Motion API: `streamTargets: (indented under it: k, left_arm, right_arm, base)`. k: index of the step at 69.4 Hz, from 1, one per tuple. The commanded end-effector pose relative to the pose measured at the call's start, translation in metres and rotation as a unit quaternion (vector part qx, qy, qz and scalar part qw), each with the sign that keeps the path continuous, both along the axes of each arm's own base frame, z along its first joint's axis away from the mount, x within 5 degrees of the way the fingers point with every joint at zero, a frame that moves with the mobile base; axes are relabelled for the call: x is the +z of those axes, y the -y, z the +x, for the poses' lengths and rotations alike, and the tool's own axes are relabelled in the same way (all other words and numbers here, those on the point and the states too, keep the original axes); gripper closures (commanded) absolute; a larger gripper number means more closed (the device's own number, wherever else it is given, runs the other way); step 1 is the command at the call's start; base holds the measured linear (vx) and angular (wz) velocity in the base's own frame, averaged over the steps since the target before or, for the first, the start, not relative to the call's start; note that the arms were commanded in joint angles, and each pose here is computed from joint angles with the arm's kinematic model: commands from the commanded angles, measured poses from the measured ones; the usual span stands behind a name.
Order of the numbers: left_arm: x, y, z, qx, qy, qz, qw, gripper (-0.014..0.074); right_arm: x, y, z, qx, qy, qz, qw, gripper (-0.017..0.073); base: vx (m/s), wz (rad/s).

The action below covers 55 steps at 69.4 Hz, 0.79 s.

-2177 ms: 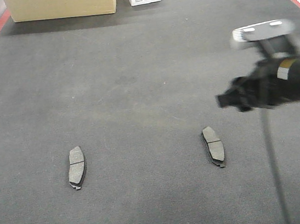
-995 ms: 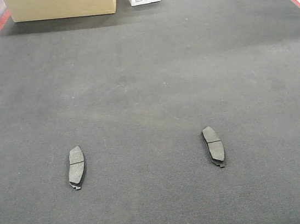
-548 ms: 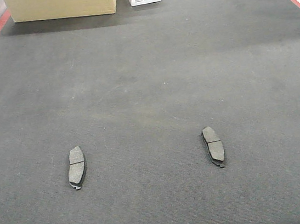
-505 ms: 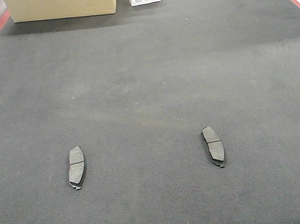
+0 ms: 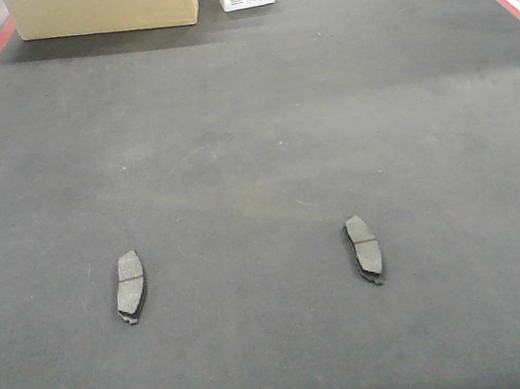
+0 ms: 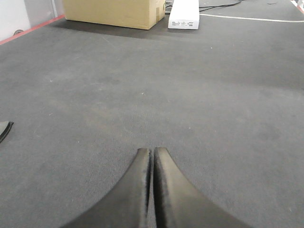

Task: Move and align brake pads A on conveyor
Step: 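Back the base away from the conveyor belt and turn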

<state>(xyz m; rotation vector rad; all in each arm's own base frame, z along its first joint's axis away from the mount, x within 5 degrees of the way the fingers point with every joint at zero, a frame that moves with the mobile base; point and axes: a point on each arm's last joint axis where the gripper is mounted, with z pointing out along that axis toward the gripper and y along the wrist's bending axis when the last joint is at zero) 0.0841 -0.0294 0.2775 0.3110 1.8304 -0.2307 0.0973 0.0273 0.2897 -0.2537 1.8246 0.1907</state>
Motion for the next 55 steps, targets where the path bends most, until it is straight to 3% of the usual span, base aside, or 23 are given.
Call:
streamTargets:
  k: [1,55]
  left_arm:
    - [0.0132,0.0029,0.0009,-0.013,0.039,-0.015,0.999,0.06]
    - [0.0132,0.0029,0.0009,-0.013,0.039,-0.015,0.999,0.0598]
  right_arm:
    - [0.0156,-0.0001,0.0017,0.0,0.049,0.004,0.999,0.0568]
    - [0.0154,-0.0002,0.0021,0.0,0.048,0.004,0.999,0.0568]
  base:
    - [-0.08,-0.05]
    - [-0.24,-0.1]
